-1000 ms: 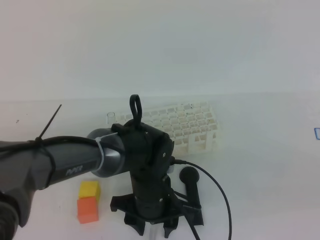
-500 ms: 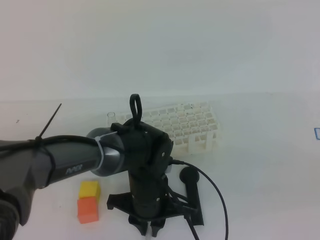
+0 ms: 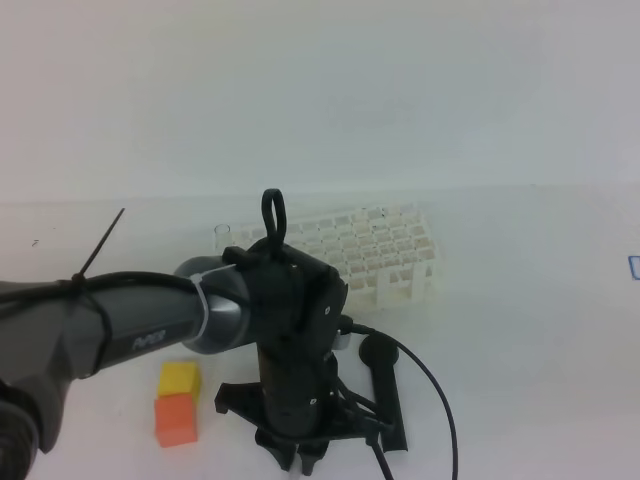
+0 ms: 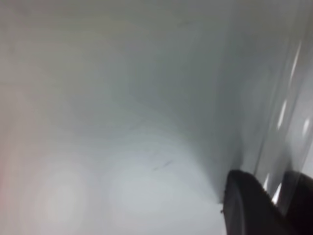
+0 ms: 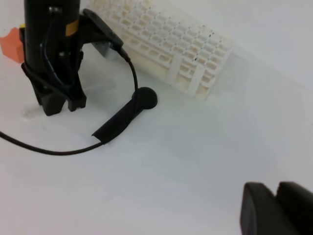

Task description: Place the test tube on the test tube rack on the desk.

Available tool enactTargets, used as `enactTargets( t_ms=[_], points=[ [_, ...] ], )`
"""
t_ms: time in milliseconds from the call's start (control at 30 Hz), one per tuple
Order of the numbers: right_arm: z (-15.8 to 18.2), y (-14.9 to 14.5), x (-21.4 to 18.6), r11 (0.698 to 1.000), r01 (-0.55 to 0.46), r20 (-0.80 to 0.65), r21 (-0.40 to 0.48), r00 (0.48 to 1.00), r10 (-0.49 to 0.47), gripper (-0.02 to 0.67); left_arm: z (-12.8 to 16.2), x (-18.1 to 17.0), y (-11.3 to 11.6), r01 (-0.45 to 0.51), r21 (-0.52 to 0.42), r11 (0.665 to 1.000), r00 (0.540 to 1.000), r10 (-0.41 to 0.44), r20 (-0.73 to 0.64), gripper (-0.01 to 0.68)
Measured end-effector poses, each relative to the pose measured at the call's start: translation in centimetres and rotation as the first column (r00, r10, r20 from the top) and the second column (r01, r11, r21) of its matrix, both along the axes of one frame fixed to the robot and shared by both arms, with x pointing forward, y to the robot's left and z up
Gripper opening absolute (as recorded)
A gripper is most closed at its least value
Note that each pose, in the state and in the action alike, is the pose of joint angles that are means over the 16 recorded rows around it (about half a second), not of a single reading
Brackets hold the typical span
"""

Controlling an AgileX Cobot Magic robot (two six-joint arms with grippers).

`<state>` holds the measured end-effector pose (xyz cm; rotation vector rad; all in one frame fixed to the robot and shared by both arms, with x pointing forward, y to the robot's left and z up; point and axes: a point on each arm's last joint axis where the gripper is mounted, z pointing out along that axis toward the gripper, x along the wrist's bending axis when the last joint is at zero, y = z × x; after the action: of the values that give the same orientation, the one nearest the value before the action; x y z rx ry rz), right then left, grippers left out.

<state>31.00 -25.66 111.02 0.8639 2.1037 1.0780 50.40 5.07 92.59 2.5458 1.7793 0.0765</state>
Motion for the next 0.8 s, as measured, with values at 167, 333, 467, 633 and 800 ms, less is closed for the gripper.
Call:
enactTargets(
  t_ms=[167, 333, 467, 633, 800],
  points=[
    [0.0, 0.0, 0.0, 1.000, -0.001, -0.005, -0.003, 1.000, 0.001, 0.087, 1.7, 0.3, -0.3, 0.055, -0.067, 0.996, 0.995, -0.049, 0.089, 0.111],
    [-0.1, 0.0, -0.1, 1.000, -0.002, -0.014, -0.010, 1.000, 0.002, 0.087, 4.5, 0.7, -0.6, 0.129, -0.160, 0.979, 0.969, -0.091, 0.228, 0.110],
    [-0.2, -0.1, -0.1, 1.000, -0.002, -0.023, -0.020, 1.000, 0.002, 0.087, 6.9, 0.7, -0.6, 0.207, -0.225, 0.952, 0.926, -0.116, 0.359, 0.096],
    [-0.3, -0.1, -0.1, 1.000, -0.001, -0.026, -0.029, 1.000, 0.001, 0.087, 8.7, 0.2, -0.2, 0.303, -0.285, 0.909, 0.852, -0.124, 0.509, 0.075],
    [-0.2, -0.1, -0.1, 1.000, 0.002, -0.017, -0.030, 1.000, -0.002, 0.087, 8.5, -1.0, 0.6, 0.386, -0.342, 0.857, 0.768, -0.093, 0.634, 0.075]
  ],
)
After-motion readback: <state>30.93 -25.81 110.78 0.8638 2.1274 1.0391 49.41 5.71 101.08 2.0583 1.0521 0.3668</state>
